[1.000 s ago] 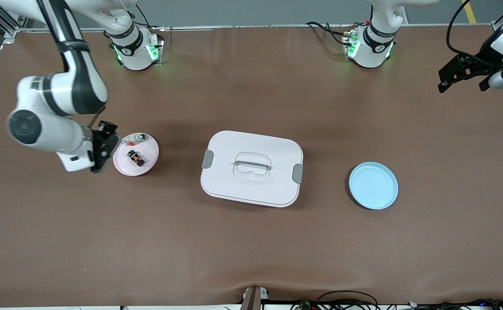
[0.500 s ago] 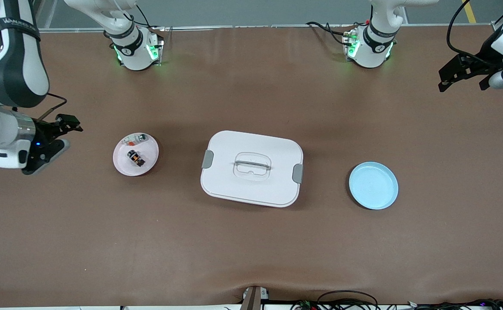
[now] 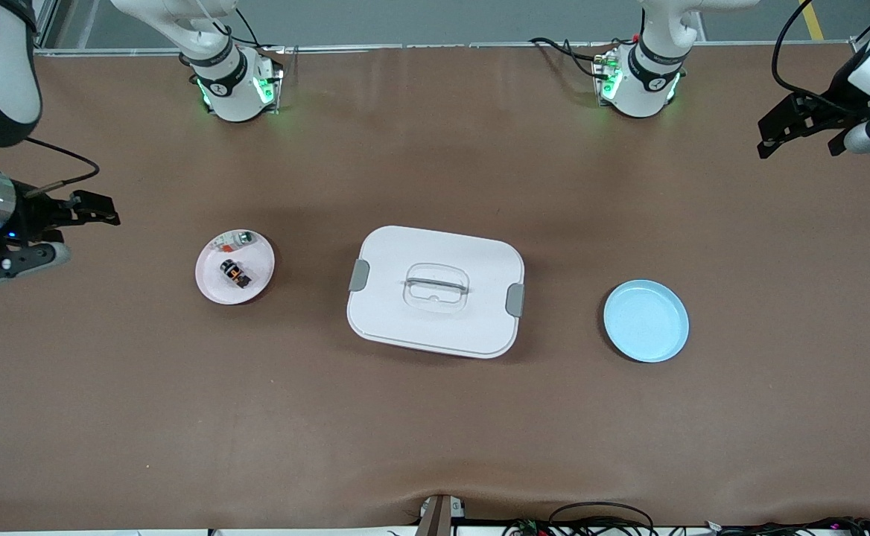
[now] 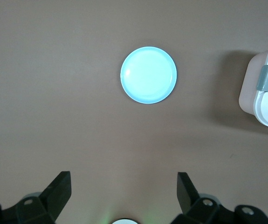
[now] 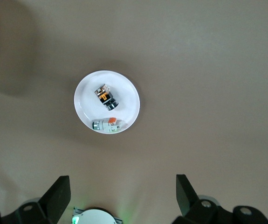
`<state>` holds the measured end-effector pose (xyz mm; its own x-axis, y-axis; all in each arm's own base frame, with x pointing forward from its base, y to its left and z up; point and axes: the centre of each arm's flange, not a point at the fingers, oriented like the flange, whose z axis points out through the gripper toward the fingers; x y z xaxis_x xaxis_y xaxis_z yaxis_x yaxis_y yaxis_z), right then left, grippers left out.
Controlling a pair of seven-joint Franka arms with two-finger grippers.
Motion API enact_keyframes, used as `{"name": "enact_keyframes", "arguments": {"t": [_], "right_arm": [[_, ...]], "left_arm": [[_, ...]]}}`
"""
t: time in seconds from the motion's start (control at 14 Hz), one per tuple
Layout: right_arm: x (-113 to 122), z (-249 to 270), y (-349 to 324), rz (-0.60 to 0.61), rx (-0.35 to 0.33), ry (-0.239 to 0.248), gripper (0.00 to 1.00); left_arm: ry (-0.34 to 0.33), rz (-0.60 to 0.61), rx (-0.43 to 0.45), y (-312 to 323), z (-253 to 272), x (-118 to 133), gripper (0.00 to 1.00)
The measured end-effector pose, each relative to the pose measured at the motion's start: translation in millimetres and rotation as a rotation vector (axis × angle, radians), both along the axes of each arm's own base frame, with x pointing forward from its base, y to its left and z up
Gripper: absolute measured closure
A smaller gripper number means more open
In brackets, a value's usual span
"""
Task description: Transfer orange switch to right arm and place
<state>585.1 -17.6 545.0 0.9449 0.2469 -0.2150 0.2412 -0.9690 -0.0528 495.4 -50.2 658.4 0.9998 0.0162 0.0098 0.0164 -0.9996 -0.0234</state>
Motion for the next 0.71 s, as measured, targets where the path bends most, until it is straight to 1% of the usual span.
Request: {"name": "enact_keyframes", "arguments": {"t": [0.36,0.5,0.71], "right_arm": [[2,38,-4,-0.083,-0.011,-0.058,0.0],[1,45,-1,-0.114,-0.008,-0.068,0.0],[1,47,2,-0.21,-0.025,-0.071,0.0]], "left_arm": [[0.007,0.002,0.001,1,0,-5,0.0],[0.01,0.002,0.001,2,-1,-6,0.0],[0.016,0.003,0.002,2,-4,-6,0.0]]}}
